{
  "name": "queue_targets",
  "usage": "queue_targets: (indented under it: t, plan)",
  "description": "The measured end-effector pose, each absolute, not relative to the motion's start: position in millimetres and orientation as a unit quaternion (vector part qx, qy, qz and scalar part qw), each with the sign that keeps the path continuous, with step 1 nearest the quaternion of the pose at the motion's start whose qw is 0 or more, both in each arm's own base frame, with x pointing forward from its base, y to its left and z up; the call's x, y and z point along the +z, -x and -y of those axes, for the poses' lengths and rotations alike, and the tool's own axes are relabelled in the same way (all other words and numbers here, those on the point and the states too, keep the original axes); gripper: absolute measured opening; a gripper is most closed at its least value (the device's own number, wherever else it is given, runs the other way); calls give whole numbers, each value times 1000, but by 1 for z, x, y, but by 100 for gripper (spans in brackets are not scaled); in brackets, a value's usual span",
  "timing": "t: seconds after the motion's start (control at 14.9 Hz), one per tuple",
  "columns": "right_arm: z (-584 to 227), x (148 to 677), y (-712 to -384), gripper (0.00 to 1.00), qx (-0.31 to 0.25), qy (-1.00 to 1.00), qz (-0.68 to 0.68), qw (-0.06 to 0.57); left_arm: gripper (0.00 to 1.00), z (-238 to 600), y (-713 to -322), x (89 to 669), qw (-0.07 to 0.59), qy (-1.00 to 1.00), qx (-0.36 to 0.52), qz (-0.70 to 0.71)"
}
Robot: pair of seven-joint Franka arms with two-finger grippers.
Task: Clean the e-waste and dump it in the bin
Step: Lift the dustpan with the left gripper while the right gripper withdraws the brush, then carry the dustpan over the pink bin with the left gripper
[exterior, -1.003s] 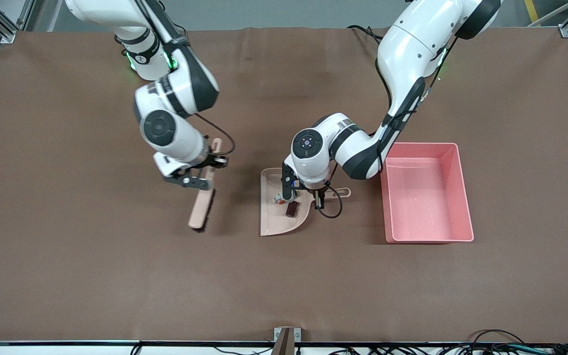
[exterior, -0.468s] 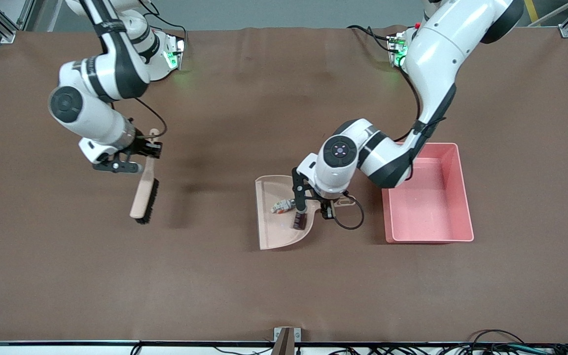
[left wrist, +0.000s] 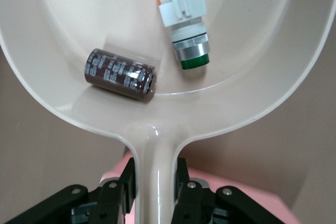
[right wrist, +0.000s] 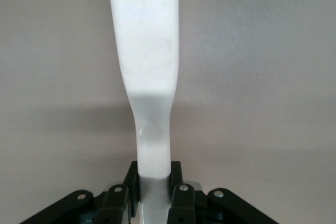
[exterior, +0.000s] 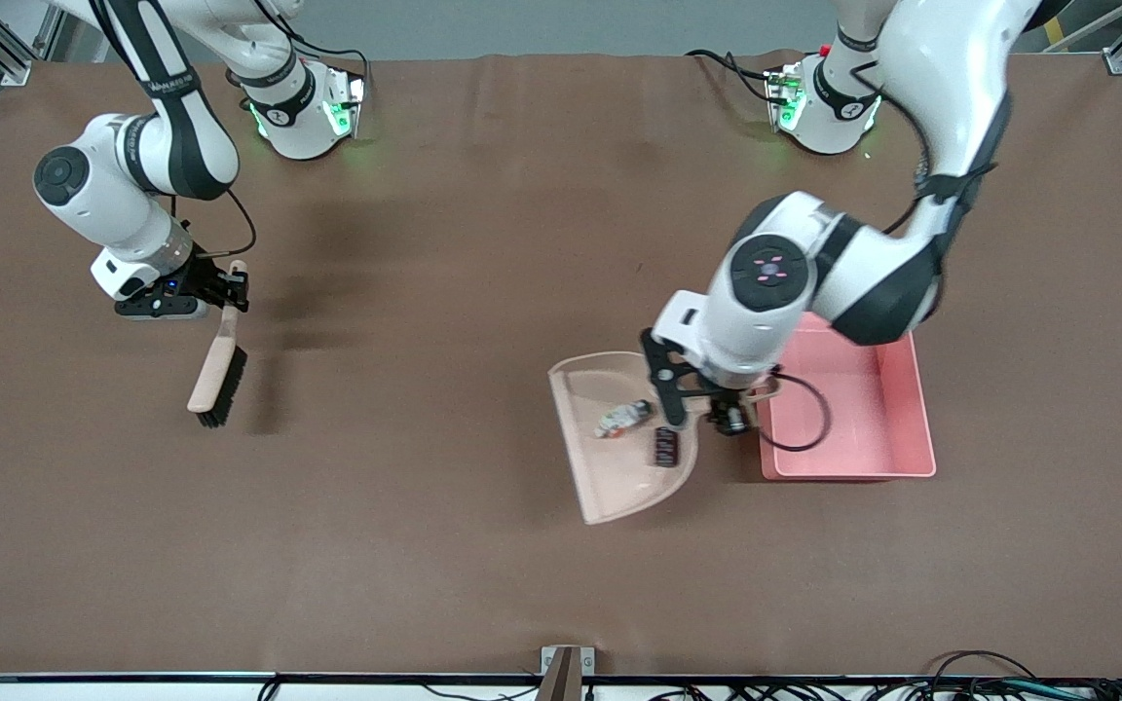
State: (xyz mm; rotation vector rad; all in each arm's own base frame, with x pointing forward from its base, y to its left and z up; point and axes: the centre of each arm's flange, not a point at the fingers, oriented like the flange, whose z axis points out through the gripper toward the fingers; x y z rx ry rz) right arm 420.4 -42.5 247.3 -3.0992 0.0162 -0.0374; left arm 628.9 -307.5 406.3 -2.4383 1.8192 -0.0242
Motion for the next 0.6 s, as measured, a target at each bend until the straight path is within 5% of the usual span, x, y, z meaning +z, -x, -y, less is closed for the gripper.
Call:
queue_targets:
  t: [0.6]
  plan:
    - [57,204,-404,26,56,998,-25,27,33,131,-661,432,54,806,56,-587]
